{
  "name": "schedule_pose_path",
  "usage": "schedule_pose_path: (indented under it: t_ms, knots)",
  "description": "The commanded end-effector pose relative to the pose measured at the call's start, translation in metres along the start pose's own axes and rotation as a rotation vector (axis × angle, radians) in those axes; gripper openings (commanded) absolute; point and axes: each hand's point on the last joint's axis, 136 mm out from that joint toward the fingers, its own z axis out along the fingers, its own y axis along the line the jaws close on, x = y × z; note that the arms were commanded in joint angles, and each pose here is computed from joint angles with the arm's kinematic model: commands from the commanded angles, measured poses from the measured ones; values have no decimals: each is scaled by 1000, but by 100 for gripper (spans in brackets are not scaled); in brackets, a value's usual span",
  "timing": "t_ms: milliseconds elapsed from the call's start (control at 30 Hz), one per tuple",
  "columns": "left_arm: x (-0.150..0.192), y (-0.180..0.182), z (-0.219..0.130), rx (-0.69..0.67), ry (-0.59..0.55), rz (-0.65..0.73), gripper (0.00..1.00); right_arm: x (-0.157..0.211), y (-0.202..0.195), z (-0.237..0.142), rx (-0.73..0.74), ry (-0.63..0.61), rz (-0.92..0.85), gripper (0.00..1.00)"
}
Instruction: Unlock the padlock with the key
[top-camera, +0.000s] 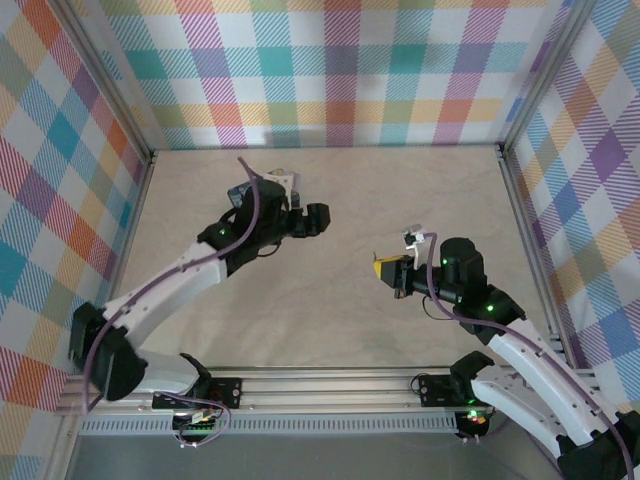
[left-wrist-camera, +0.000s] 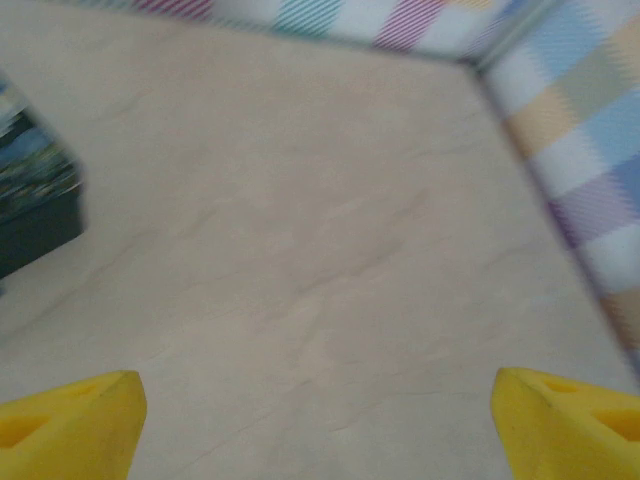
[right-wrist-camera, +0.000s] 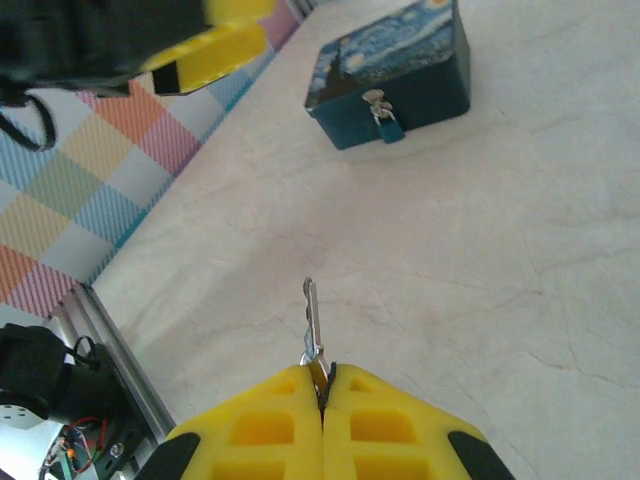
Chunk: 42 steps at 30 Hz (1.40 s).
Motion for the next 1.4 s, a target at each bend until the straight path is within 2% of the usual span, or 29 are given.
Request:
schedule_pose_path:
  t_ms: [0, 233, 667, 933, 1133, 1367]
  knots:
    - [17, 38, 22, -163, 134, 31, 89, 10, -12, 1, 56, 29, 6, 0]
    - [2, 65, 77, -285, 196, 98, 89, 17, -16, 1, 76, 55, 22, 0]
    - [-26, 99, 159, -385, 254, 149, 90, 26, -21, -1, 94, 77, 48, 0]
    - [-32, 116, 179, -420, 274, 167, 91, 29, -22, -1, 97, 82, 54, 0]
    - [-20, 110, 192, -359, 317, 151, 93, 31, -24, -2, 105, 80, 57, 0]
    - [-2, 116, 197, -361, 363, 148, 93, 31, -26, -3, 120, 86, 64, 0]
